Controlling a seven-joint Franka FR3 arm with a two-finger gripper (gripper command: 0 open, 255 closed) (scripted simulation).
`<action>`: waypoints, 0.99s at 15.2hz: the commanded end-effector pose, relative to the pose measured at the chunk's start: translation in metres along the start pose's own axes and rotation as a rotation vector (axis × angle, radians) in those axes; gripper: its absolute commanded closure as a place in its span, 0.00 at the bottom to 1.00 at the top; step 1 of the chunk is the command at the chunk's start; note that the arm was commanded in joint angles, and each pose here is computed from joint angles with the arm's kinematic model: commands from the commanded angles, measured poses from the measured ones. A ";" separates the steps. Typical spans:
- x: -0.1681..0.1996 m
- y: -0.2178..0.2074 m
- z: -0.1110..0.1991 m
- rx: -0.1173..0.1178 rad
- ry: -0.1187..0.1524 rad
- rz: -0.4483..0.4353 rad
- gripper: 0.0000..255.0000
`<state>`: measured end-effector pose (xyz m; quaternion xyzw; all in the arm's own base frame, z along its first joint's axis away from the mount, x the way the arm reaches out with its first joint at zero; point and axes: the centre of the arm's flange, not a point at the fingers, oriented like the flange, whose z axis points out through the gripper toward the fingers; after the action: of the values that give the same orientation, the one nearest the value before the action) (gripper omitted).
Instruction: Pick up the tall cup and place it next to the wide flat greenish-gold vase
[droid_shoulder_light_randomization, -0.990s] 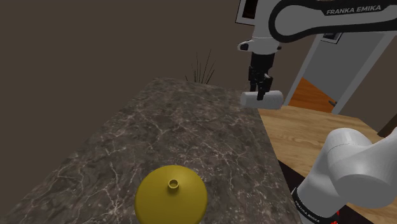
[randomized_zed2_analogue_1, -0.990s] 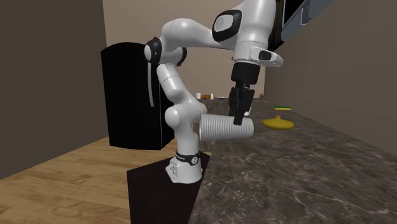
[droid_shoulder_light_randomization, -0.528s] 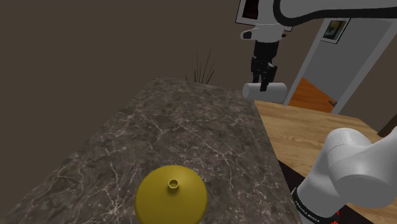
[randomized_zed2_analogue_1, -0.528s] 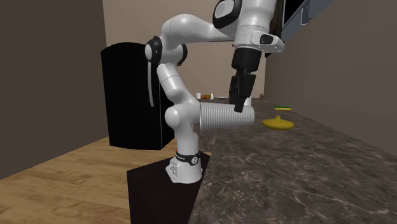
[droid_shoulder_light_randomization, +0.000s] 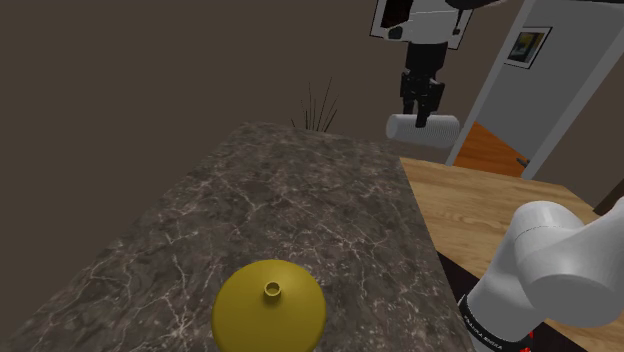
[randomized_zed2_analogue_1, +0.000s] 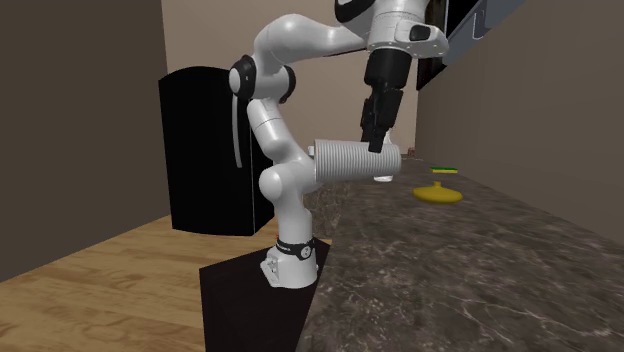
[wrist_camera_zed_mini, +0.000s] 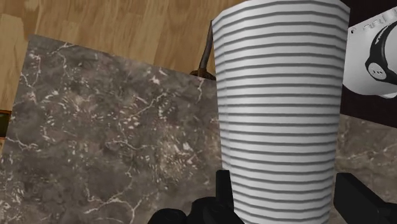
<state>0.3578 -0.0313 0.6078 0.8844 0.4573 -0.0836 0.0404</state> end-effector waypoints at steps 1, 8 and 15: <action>-0.001 0.001 -0.005 0.000 0.000 0.000 1.00; 0.071 -0.057 -0.017 0.000 0.000 0.000 1.00; 0.142 -0.115 -0.028 0.000 0.000 0.000 1.00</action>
<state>0.3499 0.1386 0.6126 0.8841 0.4580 -0.0836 0.0407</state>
